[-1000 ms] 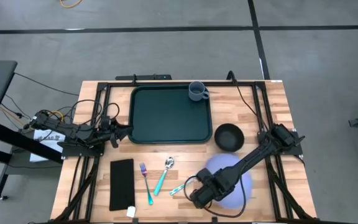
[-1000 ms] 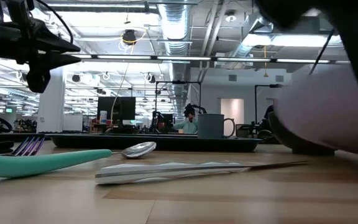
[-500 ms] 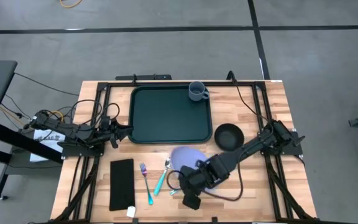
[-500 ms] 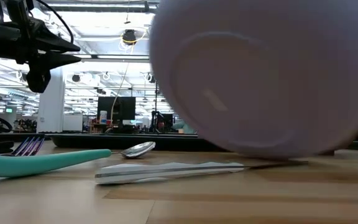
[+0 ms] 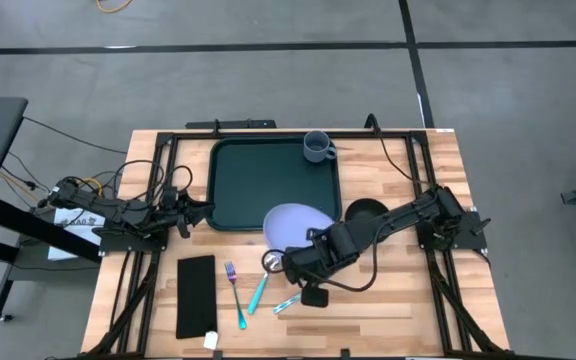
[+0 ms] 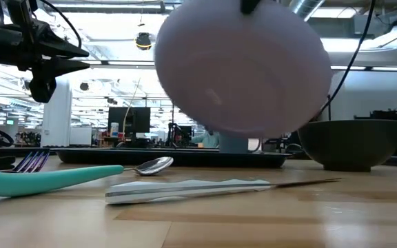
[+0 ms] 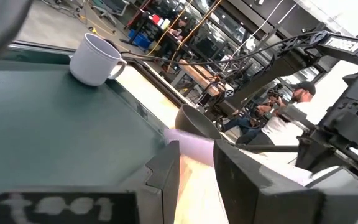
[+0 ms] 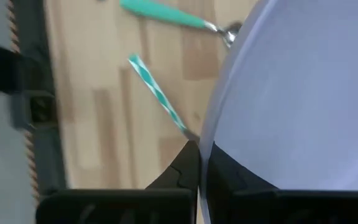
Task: Set up tray
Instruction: Put the purple plate on the black serving tray to the bottom left of the gray mug
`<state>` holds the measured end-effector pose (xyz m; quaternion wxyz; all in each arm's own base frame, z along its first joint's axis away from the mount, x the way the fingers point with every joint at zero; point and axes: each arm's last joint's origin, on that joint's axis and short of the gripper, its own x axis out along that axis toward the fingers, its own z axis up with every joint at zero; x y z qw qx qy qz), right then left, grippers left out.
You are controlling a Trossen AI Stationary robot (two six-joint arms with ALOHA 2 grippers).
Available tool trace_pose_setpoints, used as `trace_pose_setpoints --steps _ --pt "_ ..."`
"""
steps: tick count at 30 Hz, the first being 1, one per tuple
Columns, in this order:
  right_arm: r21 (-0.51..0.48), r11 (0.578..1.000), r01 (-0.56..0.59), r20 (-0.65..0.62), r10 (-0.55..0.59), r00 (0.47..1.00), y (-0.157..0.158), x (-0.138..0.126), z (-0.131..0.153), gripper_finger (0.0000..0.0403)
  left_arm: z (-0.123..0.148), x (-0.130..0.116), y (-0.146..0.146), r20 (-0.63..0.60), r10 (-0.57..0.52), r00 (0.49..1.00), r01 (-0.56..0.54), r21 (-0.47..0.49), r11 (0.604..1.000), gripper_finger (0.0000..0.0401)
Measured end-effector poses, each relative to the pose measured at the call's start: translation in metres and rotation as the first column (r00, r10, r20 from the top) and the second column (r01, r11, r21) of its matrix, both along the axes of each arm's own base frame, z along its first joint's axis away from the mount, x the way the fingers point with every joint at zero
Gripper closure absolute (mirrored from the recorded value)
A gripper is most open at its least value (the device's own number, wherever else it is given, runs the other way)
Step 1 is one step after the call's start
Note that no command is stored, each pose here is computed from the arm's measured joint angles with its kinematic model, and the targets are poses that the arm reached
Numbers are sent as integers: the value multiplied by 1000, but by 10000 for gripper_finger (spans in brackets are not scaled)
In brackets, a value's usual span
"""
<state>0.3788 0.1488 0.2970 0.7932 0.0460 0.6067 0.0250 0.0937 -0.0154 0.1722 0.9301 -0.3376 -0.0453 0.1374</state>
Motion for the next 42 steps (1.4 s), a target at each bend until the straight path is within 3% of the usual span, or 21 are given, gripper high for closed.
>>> trace_pose_setpoints --steps 8,16,24,32,42 --pt "-82 994 -68 -14 67 998 -36 11 -3 403 0 0 1 -3 25 1000 -25 7 1000 314" --pt "-118 993 13 12 -11 1000 -99 26 -3 403 0 0 1 -3 34 999 -34 8 999 314" --pt "-105 993 48 31 -45 998 -133 31 -3 403 0 0 1 -3 35 999 -35 7 999 314" --pt "-120 993 -3 -62 -4 998 -136 55 -52 403 0 -1 2 -1 70 998 -70 7 998 314" --pt "-126 991 47 -186 -70 980 -143 66 -97 403 0 -1 3 -2 96 995 -96 8 995 314"
